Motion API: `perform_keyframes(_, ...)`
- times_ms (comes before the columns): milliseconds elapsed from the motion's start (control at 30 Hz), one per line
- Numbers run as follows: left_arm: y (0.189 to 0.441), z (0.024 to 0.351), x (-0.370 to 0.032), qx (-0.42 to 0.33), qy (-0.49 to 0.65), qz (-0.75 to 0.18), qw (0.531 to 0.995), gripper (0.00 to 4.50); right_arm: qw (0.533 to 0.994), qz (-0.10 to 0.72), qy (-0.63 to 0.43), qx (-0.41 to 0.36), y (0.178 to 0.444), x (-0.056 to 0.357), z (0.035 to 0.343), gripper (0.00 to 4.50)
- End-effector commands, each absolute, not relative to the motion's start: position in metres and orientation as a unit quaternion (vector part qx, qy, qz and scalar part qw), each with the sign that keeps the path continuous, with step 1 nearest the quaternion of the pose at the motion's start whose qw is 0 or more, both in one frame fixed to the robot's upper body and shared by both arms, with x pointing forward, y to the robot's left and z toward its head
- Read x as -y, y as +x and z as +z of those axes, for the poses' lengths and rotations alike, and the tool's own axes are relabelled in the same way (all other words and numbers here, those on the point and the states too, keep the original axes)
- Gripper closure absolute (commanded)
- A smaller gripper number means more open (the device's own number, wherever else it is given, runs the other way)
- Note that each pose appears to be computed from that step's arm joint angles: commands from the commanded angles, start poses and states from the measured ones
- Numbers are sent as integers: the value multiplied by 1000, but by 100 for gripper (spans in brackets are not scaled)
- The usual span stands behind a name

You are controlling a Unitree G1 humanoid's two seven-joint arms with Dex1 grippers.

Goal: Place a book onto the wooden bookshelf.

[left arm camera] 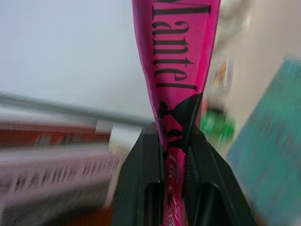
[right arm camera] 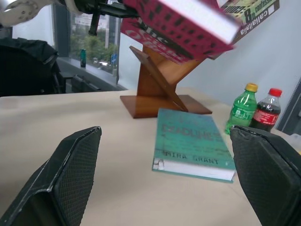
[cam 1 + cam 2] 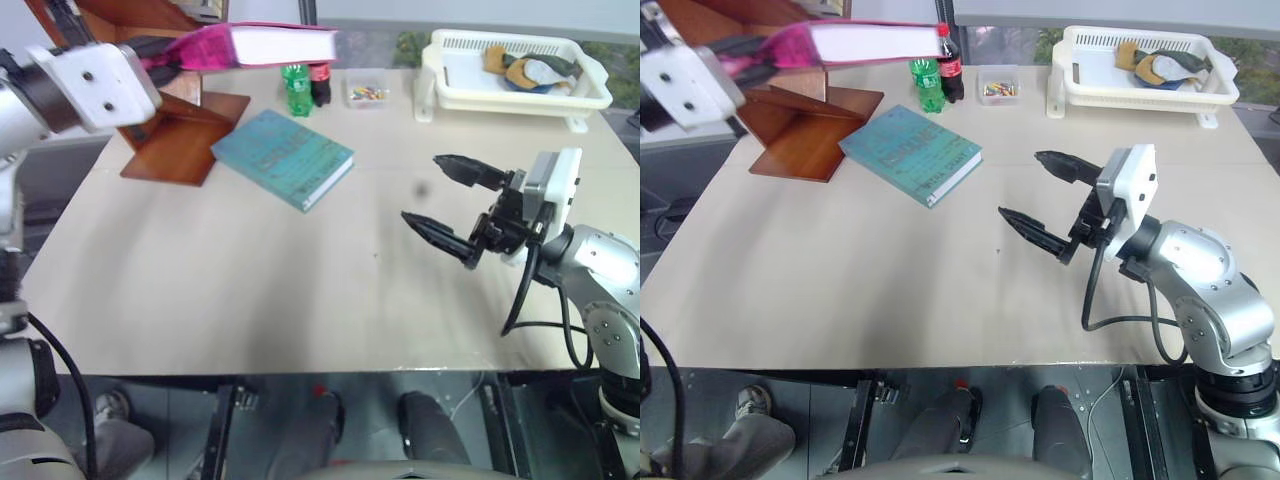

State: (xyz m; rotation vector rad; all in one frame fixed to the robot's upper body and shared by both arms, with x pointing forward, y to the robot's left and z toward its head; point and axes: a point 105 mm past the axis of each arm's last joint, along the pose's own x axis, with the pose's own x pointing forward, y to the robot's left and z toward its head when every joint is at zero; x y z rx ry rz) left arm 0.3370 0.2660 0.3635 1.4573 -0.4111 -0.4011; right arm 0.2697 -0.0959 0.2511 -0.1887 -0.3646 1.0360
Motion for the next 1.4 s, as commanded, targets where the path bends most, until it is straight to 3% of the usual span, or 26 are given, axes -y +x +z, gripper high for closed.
perform_keyframes(33,341,372,-289,161,689,-154,690,418,841,491,-98,204,266,93,262,0)
perform_keyframes(333,364,366,-340,54,720,-86,686,418,838,489,-102,220,265,88,268,0)
perform_keyframes(733,384,345,-365,-16,728,-20,685,418,830,477,-91,276,262,73,308,0)
perform_keyframes(1400,401,341,-351,6,702,-2,712,418,839,460,-95,275,261,77,308,0)
